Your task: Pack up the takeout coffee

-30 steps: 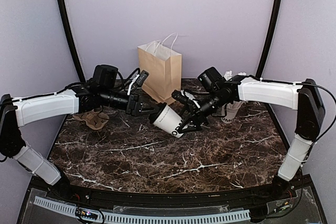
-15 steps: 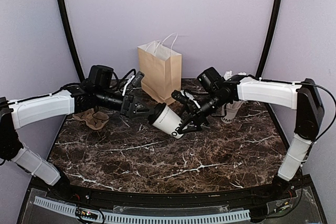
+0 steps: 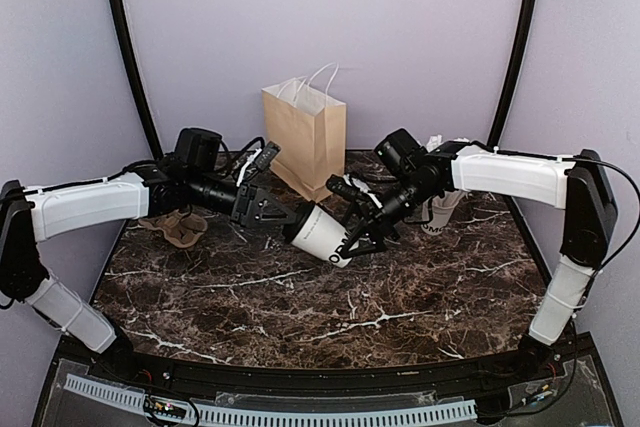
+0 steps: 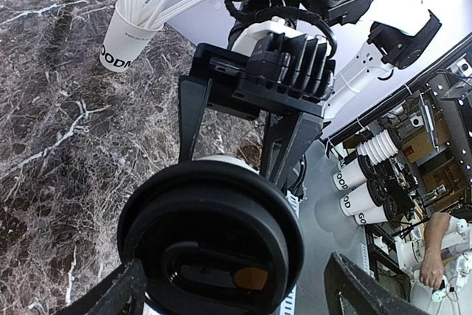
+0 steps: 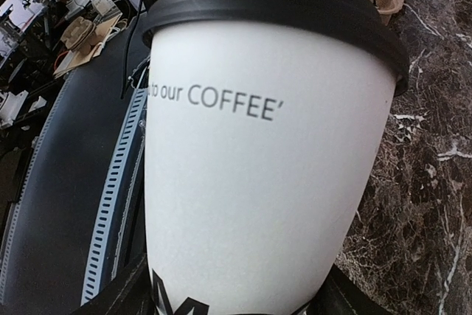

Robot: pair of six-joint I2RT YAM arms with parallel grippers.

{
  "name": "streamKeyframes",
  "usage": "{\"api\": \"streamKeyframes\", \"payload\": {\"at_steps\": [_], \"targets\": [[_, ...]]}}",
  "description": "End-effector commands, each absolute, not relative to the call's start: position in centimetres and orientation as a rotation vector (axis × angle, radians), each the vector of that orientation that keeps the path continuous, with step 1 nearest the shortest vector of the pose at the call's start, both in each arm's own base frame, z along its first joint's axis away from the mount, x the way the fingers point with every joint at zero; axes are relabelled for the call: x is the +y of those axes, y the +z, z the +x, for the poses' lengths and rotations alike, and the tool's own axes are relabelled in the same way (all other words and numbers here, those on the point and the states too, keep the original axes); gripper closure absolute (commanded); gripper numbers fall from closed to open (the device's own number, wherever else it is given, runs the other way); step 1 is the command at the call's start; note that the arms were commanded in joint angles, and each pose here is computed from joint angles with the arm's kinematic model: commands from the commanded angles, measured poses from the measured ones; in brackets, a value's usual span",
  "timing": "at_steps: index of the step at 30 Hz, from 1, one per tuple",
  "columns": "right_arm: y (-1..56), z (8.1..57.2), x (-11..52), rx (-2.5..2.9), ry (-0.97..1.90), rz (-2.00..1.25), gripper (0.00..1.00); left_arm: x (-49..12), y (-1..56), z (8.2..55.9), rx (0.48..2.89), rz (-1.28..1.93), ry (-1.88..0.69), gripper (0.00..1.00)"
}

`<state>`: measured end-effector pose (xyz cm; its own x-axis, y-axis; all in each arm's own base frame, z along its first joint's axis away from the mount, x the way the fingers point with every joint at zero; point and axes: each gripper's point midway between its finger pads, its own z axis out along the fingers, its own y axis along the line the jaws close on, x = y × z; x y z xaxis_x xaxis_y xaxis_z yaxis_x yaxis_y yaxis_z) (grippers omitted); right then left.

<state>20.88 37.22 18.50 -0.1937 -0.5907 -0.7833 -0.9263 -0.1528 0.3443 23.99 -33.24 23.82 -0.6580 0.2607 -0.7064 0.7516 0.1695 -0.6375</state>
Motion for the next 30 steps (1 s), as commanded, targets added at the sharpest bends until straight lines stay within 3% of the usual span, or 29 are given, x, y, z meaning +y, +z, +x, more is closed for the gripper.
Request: {"api": "streamKeyframes", "payload": {"at_steps": [1,9,23,30], "targets": [[20.5,20.1,38.2,1.634,1.314,-1.75,0.34,-33.0,22.8,24.6,2.051,0.94,-1.445,0.13],[20.2,19.9,38.1,1.637,1.335,-1.755,0.35,-32.2,22.0,25.7,2.096,0.903,-1.336,0.1],[20.4,19.9,38.3,1.627,1.344,-1.754,0.36,-33.2,22.0,23.8,2.06,0.969,-1.555,0.11],[19.6,20.5,38.5,1.662,1.315,-1.743,0.31,-33.2,22.7,23.4,2.031,0.986,-1.584,0.27]]}}
